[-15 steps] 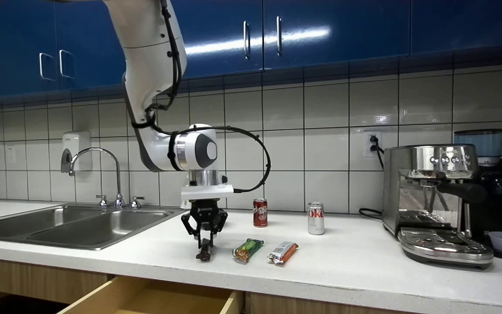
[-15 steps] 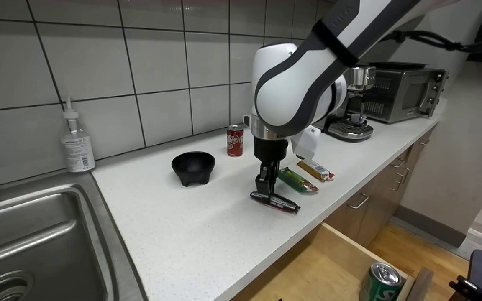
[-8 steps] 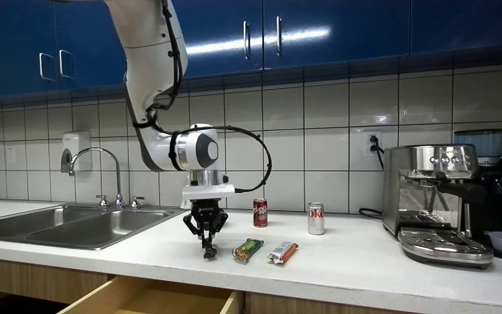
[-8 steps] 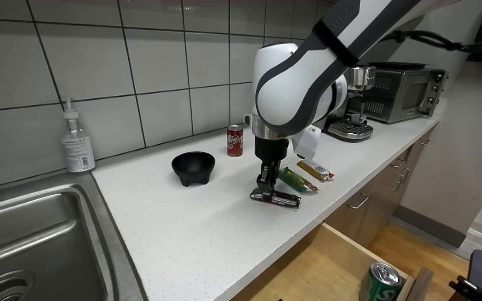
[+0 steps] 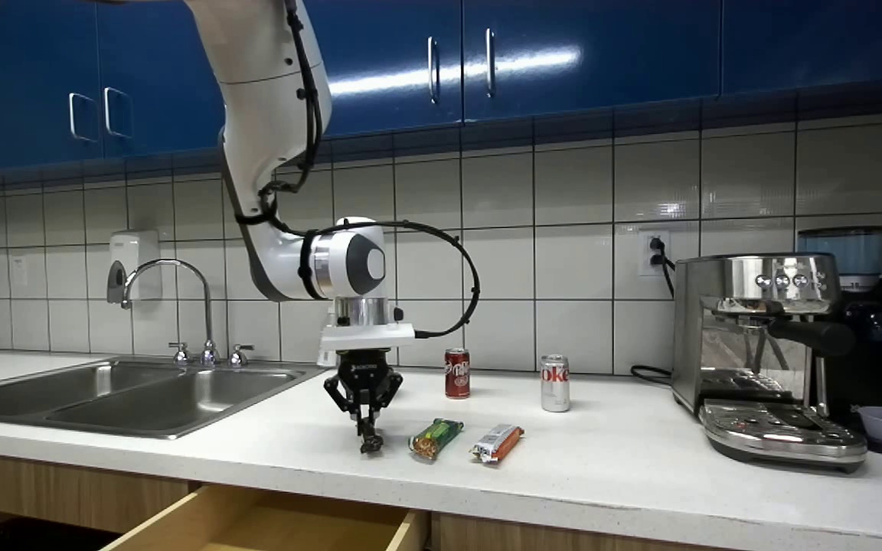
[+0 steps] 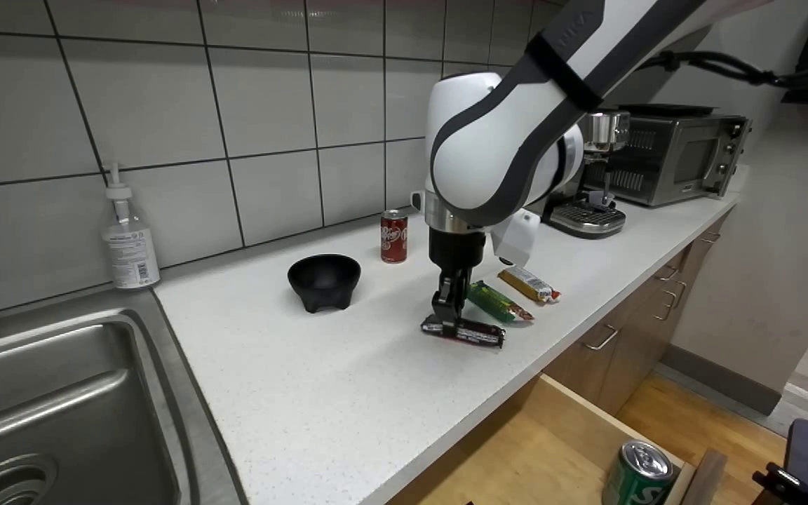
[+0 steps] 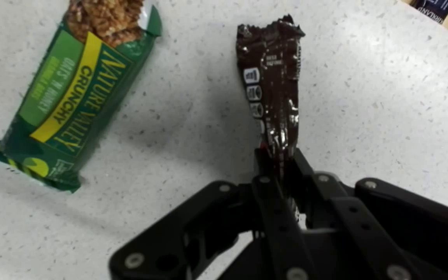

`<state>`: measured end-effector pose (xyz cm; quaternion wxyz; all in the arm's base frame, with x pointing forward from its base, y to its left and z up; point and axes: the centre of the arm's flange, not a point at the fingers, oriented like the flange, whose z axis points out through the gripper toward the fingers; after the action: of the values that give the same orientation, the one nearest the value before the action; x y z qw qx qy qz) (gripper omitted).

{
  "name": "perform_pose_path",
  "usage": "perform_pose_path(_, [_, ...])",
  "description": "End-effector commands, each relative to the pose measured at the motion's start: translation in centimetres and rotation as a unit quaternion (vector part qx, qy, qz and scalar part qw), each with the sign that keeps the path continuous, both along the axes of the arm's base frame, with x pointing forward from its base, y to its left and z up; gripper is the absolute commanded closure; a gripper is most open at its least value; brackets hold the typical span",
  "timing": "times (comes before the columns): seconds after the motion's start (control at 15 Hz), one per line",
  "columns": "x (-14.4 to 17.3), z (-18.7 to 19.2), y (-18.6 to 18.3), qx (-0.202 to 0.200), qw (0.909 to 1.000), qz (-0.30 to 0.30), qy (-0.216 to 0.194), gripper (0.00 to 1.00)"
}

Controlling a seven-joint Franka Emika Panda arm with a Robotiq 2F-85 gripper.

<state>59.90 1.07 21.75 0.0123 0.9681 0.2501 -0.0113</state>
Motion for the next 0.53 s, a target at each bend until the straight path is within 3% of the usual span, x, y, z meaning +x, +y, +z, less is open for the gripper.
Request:
perform_pose_path(0.0, [-0.8, 1.5, -0.6, 0.001, 0.9999, 0.010, -0.011, 0.96])
perform_pose_path(0.47, [-1.7, 3.3, -1.3, 0.001, 0.9999, -0.002, -0.016, 0.96])
